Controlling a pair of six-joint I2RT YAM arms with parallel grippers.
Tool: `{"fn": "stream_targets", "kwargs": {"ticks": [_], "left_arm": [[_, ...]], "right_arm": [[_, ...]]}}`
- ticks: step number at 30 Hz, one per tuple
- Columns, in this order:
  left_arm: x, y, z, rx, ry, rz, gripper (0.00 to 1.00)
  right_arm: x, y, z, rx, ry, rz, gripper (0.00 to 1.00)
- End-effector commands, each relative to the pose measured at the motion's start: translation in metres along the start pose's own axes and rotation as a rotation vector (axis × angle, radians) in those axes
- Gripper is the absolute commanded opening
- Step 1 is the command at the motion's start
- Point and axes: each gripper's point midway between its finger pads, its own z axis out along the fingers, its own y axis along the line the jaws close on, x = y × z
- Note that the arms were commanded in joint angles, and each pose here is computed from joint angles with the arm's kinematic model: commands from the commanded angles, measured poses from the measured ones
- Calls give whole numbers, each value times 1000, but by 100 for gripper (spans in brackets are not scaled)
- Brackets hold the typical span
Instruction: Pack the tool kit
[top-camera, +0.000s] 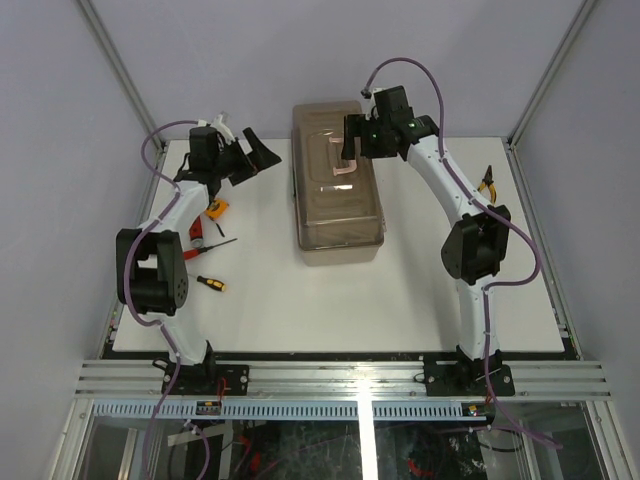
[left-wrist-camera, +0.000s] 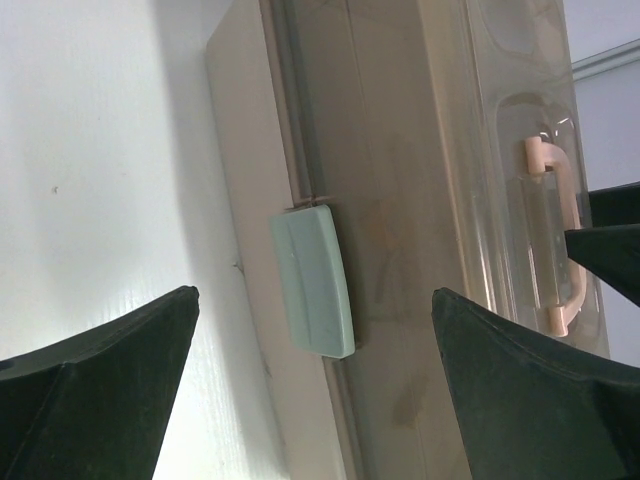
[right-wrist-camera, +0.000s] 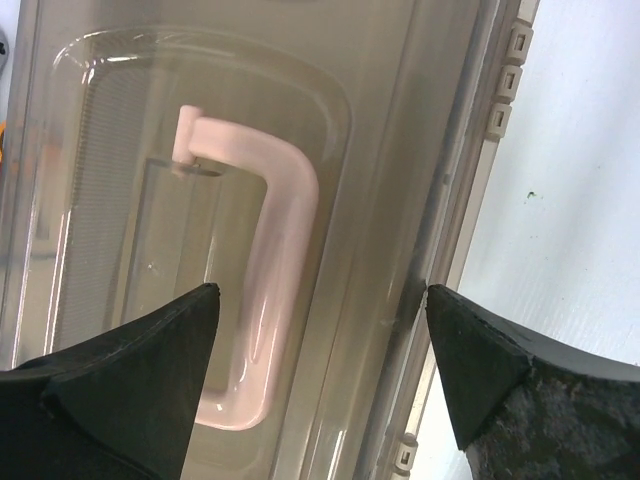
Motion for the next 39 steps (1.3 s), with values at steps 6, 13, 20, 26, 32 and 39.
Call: {"fn": "stream_targets", "kwargs": {"ticks": [6, 13, 20, 26, 32, 39], "left_arm": [[-16, -63, 6, 165, -24, 0, 100], [4, -89, 23, 234, 48, -26, 100], [45, -84, 44, 205, 133, -21, 100], [71, -82, 45, 188, 189, -11, 100], [97, -88, 35, 191, 232, 6, 100], [141, -93, 11, 191, 298, -1, 100]], "right_arm": [[17, 10, 4, 23, 31, -54, 90], [33, 9, 8, 33, 65, -48, 88], [48, 10, 4, 44, 89, -44, 81], [70, 5, 0, 66, 136, -40, 72], [89, 7, -6, 66, 167, -40, 66], [116, 15, -17, 52, 203, -32, 64]]}}
